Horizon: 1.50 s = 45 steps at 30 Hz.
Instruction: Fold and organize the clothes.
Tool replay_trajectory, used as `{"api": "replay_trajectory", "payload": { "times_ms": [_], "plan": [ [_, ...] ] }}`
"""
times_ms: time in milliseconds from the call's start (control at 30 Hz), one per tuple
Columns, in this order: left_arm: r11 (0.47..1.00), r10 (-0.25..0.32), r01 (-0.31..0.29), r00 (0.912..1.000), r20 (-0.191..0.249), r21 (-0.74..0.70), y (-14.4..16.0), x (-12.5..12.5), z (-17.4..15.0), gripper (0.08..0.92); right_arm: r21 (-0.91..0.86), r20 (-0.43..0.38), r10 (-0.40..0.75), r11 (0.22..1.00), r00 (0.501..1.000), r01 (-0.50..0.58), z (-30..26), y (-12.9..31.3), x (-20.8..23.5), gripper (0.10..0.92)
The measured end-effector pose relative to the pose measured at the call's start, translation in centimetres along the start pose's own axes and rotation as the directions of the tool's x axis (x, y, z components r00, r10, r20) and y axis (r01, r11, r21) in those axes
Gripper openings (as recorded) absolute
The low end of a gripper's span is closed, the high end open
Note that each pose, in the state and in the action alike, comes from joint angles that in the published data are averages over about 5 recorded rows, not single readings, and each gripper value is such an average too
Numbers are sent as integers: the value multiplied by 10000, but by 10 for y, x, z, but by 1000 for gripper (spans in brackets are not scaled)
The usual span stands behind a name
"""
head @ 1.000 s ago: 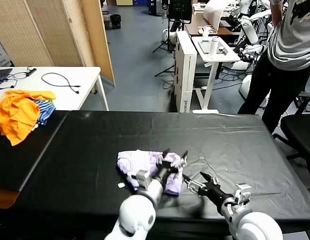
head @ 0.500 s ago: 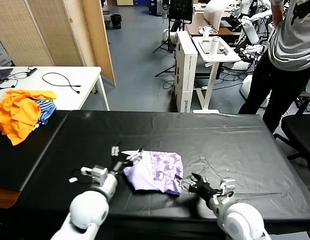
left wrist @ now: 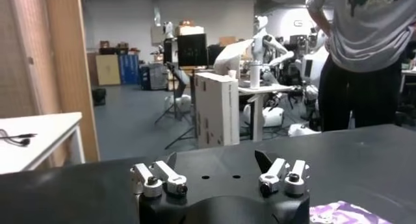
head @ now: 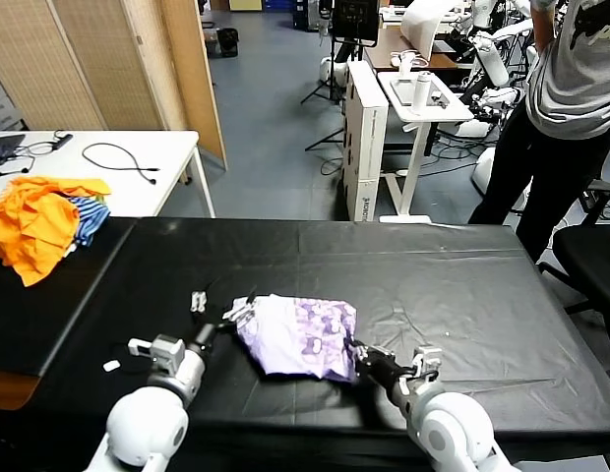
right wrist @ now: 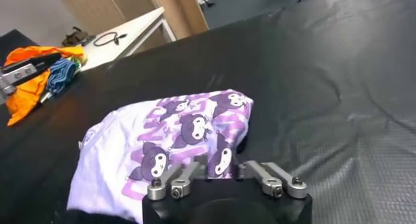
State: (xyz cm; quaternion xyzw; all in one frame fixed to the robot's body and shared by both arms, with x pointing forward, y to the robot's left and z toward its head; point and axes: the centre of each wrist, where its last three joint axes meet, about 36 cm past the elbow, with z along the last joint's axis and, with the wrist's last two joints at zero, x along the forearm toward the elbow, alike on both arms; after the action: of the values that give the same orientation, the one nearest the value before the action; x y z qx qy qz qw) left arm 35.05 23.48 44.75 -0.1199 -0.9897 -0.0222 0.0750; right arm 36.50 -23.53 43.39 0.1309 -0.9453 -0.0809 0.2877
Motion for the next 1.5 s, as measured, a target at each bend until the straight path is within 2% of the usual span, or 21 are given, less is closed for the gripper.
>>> {"api": "replay_trajectory", "payload": {
  "times_ms": [167, 367, 533, 700, 800, 900, 1033, 1167, 1300, 1400, 1500],
  "plan": [
    [9998, -178, 178, 9998, 14, 20, 4, 4, 3, 907, 651, 185, 1805, 9813, 9834, -1813, -12, -36, 9, 150],
    [9997, -218, 217, 9997, 64, 100, 2, 7, 2, 907, 818, 314, 3421, 9356, 9391, -3436, -17, -49, 19, 150],
    [9994, -299, 298, 9996, 16, 171, 0, 9, 8, 907, 795, 475, 4150, 9051, 9086, -4176, -15, -56, 23, 150],
    [9991, -313, 314, 9995, -49, 286, -5, 9, 13, 907, 727, 423, 4211, 9031, 9060, -4232, -17, -64, 26, 152],
    [9989, -312, 315, 9995, -83, 354, -7, 9, 16, 907, 929, 335, 4069, 9082, 9129, -4082, -20, -68, 31, 222],
    [9988, -309, 312, 9995, -88, 389, -7, 10, 17, 907, 1348, 529, 4015, 9044, 9143, -4049, -26, -72, 42, 388],
    [9987, -303, 305, 9995, -65, 399, -7, 9, 17, 907, 2224, 1010, 4008, 8830, 9106, -4133, -36, -72, 63, 652],
    [9987, -299, 299, 9996, -27, 412, -8, 9, 15, 907, 3707, 1382, 3763, 8381, 9161, -4002, -40, -59, 90, 852],
    [9988, -273, 273, 9996, -22, 394, -10, 8, 14, 907, 5958, 2238, 2986, 7114, 9278, -3727, -38, -37, 110, 902],
    [9990, -250, 250, 9997, -10, 372, -13, 8, 13, 907, 7431, 2989, 1837, 5708, 9365, -3491, -37, -26, 115, 906],
    [9989, -281, 281, 9996, 14, 368, -15, 9, 11, 907, 8478, 3255, 595, 4236, 9437, -3191, -35, -19, 114, 907]
  ]
}}
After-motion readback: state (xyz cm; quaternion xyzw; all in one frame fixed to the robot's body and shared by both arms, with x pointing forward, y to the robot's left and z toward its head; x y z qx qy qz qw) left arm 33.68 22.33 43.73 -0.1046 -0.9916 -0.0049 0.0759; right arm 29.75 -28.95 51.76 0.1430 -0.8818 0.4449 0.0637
